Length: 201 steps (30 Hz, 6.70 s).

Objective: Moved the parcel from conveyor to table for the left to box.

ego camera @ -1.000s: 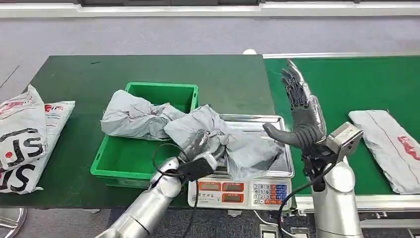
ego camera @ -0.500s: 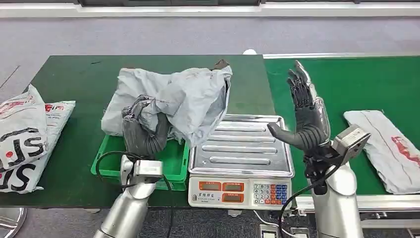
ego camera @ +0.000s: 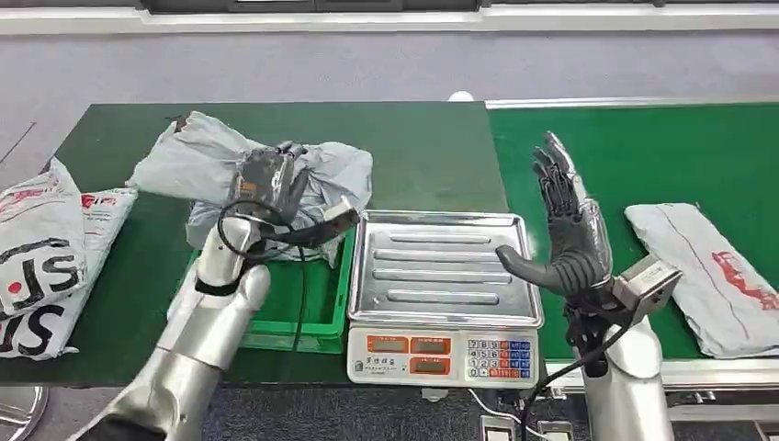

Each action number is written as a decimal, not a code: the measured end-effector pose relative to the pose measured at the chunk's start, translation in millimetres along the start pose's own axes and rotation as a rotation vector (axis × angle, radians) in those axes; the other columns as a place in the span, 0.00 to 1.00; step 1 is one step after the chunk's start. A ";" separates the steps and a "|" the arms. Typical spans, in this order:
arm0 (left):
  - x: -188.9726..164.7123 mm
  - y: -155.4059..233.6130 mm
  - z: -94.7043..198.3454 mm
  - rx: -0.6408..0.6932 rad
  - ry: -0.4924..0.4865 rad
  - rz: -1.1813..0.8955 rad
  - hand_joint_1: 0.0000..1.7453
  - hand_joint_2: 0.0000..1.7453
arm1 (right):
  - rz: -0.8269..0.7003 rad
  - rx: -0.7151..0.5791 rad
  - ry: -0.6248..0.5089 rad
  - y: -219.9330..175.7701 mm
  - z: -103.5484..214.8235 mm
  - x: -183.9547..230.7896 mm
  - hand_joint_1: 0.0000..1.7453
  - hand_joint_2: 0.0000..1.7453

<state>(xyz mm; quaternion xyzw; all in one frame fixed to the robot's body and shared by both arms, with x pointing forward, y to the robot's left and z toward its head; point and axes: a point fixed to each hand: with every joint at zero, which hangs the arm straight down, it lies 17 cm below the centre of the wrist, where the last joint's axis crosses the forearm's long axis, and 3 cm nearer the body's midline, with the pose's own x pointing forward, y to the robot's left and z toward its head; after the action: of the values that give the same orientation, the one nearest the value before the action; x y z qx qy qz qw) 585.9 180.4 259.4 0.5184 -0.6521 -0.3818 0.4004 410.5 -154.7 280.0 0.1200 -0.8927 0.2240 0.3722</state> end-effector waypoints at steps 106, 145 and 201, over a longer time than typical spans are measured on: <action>149.8 18.8 112.8 -0.154 -0.323 1.700 0.00 1.00 | 0.190 -0.180 0.166 -62.8 19.5 -33.4 0.00 1.00; 154.7 -1.6 114.6 -0.216 -0.244 1.694 0.00 1.00 | 0.930 -0.244 1.607 -224.1 261.0 -249.1 0.00 1.00; 150.6 -11.6 118.9 -0.223 -0.203 1.645 0.00 1.00 | 0.727 -0.060 1.536 -194.2 259.6 -272.4 0.00 1.00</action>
<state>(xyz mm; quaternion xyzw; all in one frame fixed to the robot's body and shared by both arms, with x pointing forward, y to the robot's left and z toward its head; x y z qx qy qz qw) 459.6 40.3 221.7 -0.2022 -0.8138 -0.0748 0.5397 515.0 -437.9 -17.0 -0.3696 -0.3808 0.3253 0.7826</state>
